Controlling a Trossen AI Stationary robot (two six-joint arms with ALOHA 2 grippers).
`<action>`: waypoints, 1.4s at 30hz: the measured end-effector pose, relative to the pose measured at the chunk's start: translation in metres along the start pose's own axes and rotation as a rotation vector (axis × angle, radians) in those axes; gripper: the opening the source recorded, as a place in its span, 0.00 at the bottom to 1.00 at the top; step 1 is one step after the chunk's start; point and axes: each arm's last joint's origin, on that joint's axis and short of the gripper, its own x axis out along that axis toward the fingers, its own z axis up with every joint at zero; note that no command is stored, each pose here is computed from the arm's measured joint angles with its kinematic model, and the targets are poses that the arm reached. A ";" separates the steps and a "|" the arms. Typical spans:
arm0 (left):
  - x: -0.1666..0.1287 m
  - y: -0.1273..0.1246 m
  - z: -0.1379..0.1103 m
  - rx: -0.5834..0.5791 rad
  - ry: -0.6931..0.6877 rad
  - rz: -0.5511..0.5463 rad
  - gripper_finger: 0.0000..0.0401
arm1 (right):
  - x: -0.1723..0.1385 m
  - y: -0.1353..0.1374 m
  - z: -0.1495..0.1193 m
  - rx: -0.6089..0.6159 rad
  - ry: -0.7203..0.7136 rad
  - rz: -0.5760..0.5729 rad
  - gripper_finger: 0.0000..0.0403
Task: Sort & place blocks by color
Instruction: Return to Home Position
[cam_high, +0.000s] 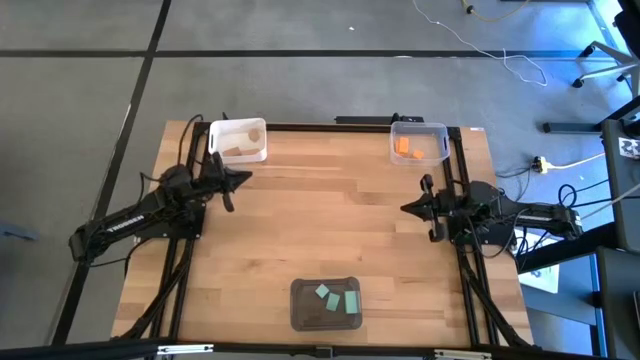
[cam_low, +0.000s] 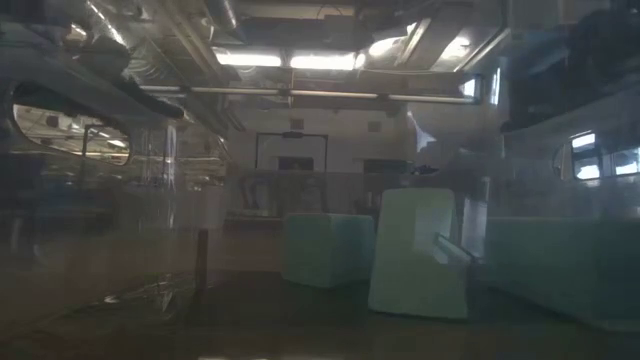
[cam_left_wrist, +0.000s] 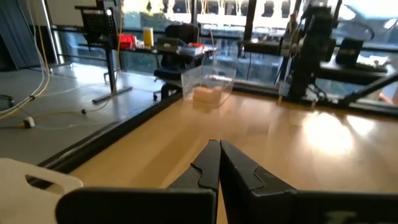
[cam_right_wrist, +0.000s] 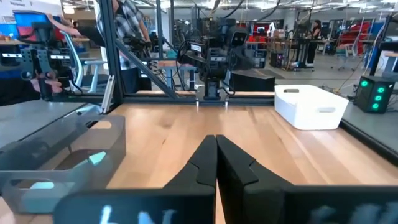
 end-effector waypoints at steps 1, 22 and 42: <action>0.000 0.000 -0.001 0.009 0.015 0.001 0.00 | 0.000 0.000 0.000 -0.011 0.000 0.000 0.00; 0.000 0.003 -0.006 0.042 0.056 0.097 0.00 | 0.000 0.000 0.000 -0.020 0.000 0.000 0.00; 0.000 0.003 -0.006 0.041 0.054 0.098 0.00 | 0.000 0.000 0.001 -0.020 -0.001 -0.001 0.00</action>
